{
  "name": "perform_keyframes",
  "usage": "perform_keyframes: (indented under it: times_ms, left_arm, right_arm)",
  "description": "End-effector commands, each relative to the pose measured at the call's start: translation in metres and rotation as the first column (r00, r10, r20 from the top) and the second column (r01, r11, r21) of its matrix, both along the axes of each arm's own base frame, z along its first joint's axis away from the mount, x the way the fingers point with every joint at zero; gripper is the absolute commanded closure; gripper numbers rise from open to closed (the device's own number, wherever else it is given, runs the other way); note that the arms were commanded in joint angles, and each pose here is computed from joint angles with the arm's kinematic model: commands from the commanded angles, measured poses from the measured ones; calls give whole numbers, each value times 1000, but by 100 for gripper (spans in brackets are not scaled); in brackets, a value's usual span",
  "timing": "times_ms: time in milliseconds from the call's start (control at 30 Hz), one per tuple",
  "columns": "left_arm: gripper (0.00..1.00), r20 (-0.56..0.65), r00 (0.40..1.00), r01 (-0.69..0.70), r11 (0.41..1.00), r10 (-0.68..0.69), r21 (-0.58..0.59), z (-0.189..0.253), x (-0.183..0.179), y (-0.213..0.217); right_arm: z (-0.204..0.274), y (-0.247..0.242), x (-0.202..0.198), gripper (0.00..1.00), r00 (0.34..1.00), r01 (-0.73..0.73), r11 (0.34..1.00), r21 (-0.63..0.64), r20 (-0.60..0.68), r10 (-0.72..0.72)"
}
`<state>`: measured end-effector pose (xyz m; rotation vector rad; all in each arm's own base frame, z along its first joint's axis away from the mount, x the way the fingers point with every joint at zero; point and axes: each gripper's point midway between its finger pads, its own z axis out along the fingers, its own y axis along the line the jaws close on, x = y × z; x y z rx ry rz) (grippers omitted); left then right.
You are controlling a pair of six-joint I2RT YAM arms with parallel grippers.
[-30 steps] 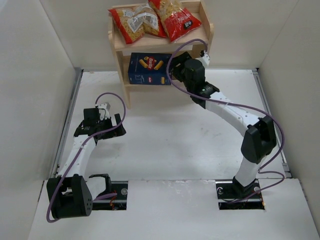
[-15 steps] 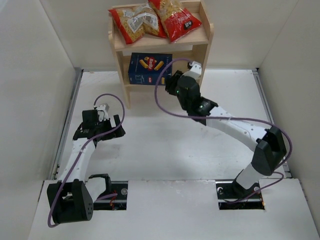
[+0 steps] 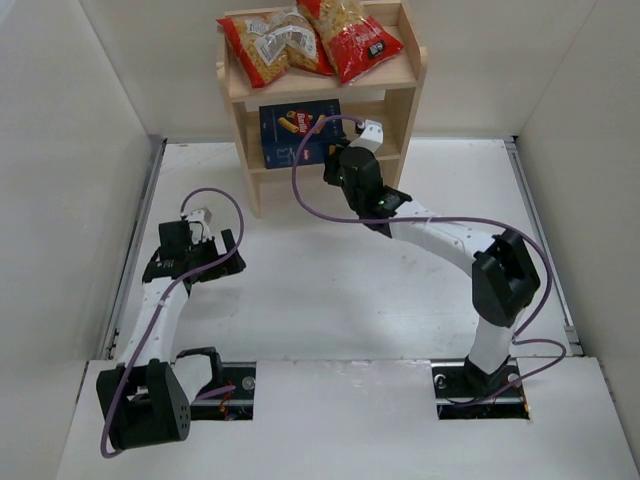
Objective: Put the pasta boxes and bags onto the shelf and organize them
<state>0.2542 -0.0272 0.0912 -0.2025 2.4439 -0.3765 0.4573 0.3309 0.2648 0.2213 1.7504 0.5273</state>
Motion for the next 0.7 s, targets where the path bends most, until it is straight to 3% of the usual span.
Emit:
perform_keyframes:
  times_ms: [0,200,400,467,533,600,633,667]
  left_arm:
    - [0,27,1000,-17,1000,17,14,3,-2,7]
    - [0,47,998,-44,999,43,26,5,-3,16]
    - [0,63,995,-81,994,77,73,6,-1,29]
    - [0,77,994,-87,991,79,102,6,1,34]
    - [0,89,993,-91,986,79,139,7,3,39]
    - [0,103,991,-102,979,84,178,10,6,45]
    - [0,109,990,-112,974,92,195,11,7,49]
    - [0,115,988,-128,969,106,211,12,9,54]
  right_arm:
    - [68,-5,21,85,985,0,998,67,172,-11]
    - [77,-2,3,85,976,-66,996,66,211,51]
    - [58,-32,-92,69,973,-134,989,66,199,119]
    - [30,-58,-113,60,987,-126,992,4,98,125]
    - [-10,-103,-123,46,995,-60,994,-89,-80,52]
    - [-49,-162,-133,27,957,26,984,-177,-280,-75]
    - [-65,-195,-139,0,917,78,973,-217,-366,-156]
    - [-78,-227,-146,0,871,128,961,-247,-436,-228]
